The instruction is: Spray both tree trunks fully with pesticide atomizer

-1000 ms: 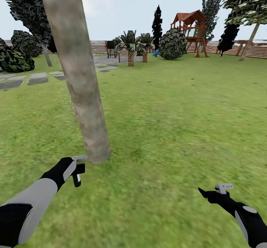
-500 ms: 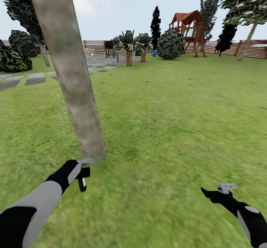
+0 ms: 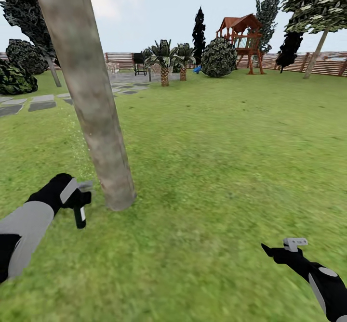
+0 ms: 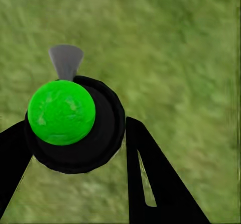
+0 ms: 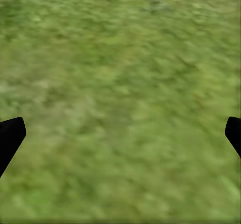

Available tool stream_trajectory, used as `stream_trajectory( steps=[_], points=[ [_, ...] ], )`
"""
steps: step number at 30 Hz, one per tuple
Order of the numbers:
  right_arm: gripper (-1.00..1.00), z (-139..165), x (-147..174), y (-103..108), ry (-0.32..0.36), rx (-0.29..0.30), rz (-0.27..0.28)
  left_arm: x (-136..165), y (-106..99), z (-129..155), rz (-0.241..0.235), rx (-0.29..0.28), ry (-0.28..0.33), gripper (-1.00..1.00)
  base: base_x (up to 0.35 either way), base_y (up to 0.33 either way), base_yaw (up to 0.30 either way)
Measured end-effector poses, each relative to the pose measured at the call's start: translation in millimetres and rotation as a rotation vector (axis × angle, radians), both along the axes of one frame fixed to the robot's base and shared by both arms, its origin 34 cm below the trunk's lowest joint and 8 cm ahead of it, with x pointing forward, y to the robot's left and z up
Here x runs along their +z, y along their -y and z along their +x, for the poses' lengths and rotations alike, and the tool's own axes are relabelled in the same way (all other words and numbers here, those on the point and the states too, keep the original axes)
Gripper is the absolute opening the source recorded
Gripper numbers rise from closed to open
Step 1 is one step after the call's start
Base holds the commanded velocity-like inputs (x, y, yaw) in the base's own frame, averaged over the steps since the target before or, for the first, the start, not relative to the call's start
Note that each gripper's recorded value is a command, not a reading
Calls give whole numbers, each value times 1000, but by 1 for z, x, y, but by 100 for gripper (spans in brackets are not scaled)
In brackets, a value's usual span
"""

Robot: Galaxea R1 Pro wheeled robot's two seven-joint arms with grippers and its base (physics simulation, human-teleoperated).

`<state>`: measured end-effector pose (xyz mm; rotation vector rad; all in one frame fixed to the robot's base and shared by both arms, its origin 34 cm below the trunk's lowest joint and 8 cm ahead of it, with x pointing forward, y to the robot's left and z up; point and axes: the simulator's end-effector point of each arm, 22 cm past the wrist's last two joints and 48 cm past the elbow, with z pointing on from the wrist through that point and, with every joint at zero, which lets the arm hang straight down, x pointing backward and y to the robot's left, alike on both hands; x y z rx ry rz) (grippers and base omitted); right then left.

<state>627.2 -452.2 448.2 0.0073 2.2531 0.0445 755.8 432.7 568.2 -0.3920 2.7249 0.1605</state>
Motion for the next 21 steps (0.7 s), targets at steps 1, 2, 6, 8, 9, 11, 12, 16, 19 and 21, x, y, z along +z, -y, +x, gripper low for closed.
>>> stream_trajectory(
  steps=[1,2,6,8,9,11,12,16,19,21],
  points=[
    [100,0,0,0,0,0,0,20,0,13,-1,0,23,-100,0,0,0],
    [100,0,0,0,0,0,0,32,0,20,-5,0,33,-100,0,0,0],
    [100,0,0,0,0,0,0,81,-22,38,2,28,73,-100,0,0,0],
    [100,0,0,0,0,0,0,80,-33,34,0,46,73,-100,0,0,0],
    [100,0,0,0,-1,0,0,76,-42,29,4,59,68,-100,0,0,0],
    [100,0,0,0,-1,0,0,48,-49,17,9,74,67,-100,0,0,0],
    [100,0,0,0,-1,1,0,36,-49,12,8,76,66,-100,0,0,0],
    [100,0,-1,0,-1,1,0,14,-23,12,-107,52,113,-100,0,0,0],
    [100,0,0,0,-1,2,0,21,-19,17,-127,38,130,-100,0,0,0],
    [100,0,0,0,0,2,-1,26,-20,19,-127,39,131,-100,0,0,0]
  ],
)
